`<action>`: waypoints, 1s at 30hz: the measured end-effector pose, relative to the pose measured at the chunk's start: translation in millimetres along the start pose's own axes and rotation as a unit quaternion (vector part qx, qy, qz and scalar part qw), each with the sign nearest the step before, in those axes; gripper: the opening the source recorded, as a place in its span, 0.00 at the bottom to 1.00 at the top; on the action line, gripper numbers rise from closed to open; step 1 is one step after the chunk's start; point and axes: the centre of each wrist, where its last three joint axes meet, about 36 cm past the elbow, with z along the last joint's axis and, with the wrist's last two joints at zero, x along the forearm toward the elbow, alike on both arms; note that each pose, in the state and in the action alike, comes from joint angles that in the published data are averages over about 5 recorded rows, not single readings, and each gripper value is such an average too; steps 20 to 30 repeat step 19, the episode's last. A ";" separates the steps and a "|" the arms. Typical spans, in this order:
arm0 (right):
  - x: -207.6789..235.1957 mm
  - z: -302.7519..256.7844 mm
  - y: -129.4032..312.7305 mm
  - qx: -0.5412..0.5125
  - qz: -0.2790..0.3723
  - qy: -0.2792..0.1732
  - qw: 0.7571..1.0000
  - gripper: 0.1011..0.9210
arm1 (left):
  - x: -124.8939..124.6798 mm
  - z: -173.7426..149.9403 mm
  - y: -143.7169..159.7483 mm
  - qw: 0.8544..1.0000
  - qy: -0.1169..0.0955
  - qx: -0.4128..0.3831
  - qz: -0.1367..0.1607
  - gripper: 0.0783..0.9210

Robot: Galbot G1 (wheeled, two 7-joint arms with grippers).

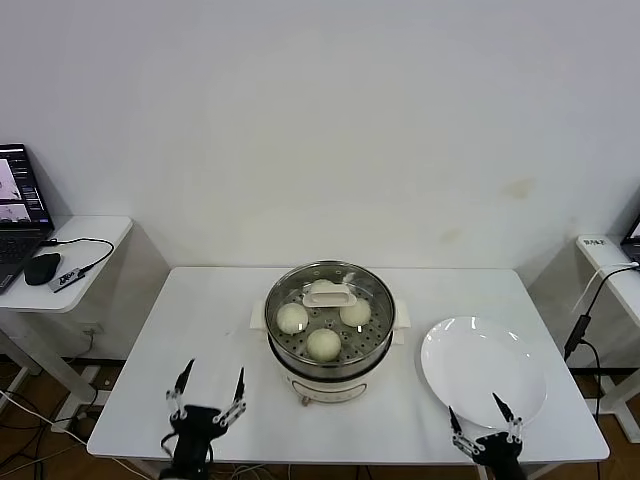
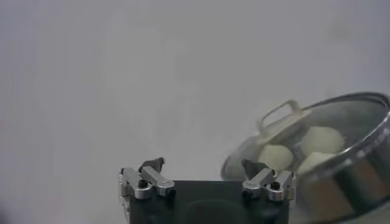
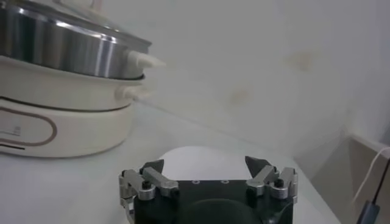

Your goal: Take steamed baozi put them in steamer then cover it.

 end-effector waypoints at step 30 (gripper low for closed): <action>21.4 -7.7 25.9 -0.047 -0.046 0.005 0.998 0.88 | 40.9 34.2 -10.4 0.993 0.059 0.097 -0.045 0.88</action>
